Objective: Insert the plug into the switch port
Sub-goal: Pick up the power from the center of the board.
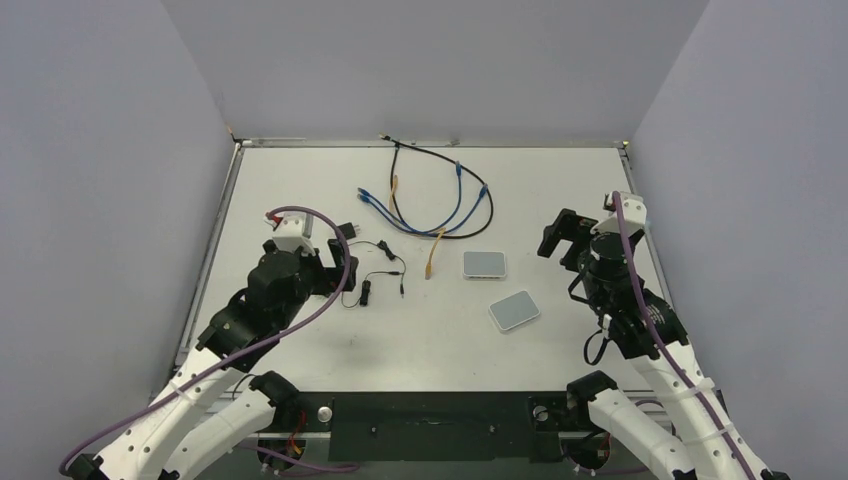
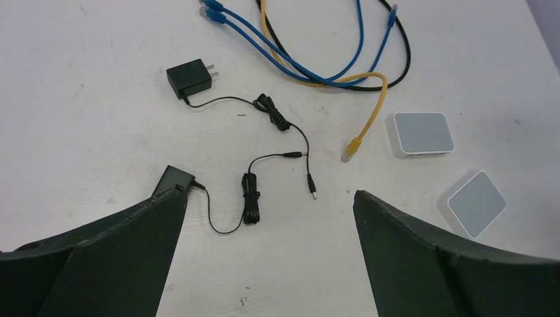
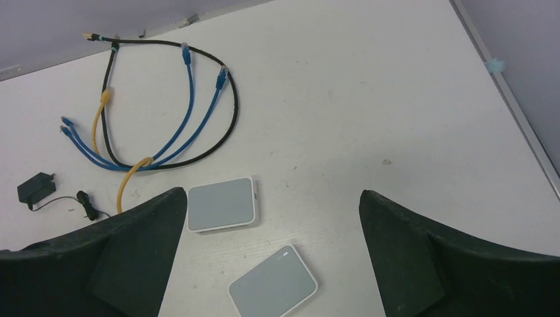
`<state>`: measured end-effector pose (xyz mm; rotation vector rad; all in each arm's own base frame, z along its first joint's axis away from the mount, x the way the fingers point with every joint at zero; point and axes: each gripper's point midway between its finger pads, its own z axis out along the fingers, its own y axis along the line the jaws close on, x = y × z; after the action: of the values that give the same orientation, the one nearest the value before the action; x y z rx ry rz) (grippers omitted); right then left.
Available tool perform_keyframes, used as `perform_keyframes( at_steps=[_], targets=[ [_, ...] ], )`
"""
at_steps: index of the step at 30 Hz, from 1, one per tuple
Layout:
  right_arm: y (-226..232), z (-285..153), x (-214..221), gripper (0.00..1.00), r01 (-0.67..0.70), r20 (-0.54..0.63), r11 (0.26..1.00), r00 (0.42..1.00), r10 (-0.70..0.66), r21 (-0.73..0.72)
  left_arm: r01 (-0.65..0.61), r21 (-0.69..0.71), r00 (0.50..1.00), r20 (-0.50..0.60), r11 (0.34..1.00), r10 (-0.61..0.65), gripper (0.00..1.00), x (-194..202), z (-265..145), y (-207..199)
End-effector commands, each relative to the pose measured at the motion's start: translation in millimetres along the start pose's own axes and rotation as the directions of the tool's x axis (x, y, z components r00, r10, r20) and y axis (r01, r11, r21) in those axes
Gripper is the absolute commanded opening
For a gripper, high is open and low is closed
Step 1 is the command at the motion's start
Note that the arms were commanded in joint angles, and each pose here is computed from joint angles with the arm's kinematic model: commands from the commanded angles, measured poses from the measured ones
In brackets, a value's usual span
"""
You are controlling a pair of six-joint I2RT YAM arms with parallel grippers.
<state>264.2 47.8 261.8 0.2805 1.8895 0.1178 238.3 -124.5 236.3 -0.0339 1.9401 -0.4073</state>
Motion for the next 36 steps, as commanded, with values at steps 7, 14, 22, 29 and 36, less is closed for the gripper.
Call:
perform_keyframes(
  at_steps=[7, 14, 22, 29, 36],
  targets=[
    [25, -8, -37, 0.99, 0.030, 0.058, 0.994, 0.998, -0.024, -0.102, -0.107, 0.072, 0.994, 0.013, 0.992, 0.107, 0.98, -17, 3, -17],
    [42, 18, -9, 0.95, 0.103, -0.101, 0.987, 0.988, -0.116, -0.124, -0.129, 0.093, 0.984, -0.110, 0.987, 0.139, 0.98, 2, 16, -23],
    [67, 42, 36, 0.90, 0.210, -0.249, 0.967, 0.938, -0.241, -0.145, -0.068, 0.070, 0.985, -0.155, 0.995, 0.079, 0.98, 7, 26, -11],
    [82, 74, 81, 0.85, 0.237, -0.390, 0.960, 0.878, -0.277, -0.148, -0.056, 0.051, 0.987, -0.145, 0.997, 0.063, 0.99, 3, 26, -4],
    [116, 96, 111, 0.81, 0.213, -0.448, 0.948, 0.842, -0.301, -0.237, -0.042, 0.028, 0.991, -0.126, 0.999, 0.045, 0.99, -2, 25, 4]
  ],
)
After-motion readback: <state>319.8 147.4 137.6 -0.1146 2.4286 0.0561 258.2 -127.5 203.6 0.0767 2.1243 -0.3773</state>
